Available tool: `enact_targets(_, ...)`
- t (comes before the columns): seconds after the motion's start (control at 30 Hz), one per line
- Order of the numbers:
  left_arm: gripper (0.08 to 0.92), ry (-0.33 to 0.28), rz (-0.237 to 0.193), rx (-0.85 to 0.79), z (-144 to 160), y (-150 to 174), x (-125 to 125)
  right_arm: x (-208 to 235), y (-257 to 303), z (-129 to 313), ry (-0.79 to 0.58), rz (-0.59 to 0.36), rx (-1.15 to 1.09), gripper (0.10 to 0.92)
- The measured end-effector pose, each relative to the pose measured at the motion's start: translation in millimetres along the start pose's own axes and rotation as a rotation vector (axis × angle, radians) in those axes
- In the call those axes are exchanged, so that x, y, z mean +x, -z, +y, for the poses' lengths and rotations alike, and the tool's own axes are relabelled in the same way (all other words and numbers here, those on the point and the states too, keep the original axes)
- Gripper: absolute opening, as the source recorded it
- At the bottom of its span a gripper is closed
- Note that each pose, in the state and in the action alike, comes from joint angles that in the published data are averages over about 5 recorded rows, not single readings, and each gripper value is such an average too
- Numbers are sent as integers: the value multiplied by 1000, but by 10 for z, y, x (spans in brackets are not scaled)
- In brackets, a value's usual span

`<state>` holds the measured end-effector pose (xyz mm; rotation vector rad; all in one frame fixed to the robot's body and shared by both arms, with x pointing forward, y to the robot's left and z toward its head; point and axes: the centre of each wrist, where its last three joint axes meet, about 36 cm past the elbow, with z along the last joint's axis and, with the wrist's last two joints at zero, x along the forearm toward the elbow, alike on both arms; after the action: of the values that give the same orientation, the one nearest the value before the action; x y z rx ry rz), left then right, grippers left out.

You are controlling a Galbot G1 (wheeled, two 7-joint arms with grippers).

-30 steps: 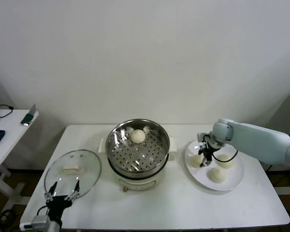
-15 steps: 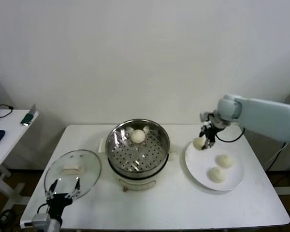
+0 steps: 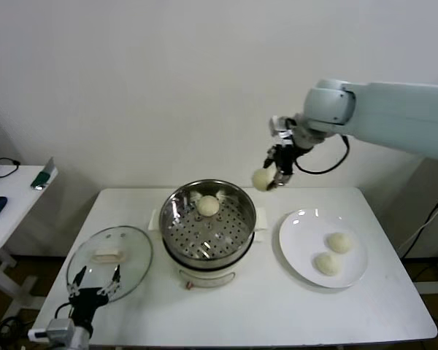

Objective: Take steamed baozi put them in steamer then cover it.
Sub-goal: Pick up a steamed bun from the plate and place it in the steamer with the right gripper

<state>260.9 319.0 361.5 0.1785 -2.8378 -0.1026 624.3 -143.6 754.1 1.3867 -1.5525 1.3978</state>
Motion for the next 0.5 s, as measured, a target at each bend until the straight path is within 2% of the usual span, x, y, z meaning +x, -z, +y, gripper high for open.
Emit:
enact_targets(0.23, 823, 3, -8, -3, 11, 31, 6, -349, 667, 73, 23, -18, 17, 628)
enact_targets(0.5, 823, 6, -11, -6, 26, 40, 13, -949, 1115, 161, 48, 3, 18, 628)
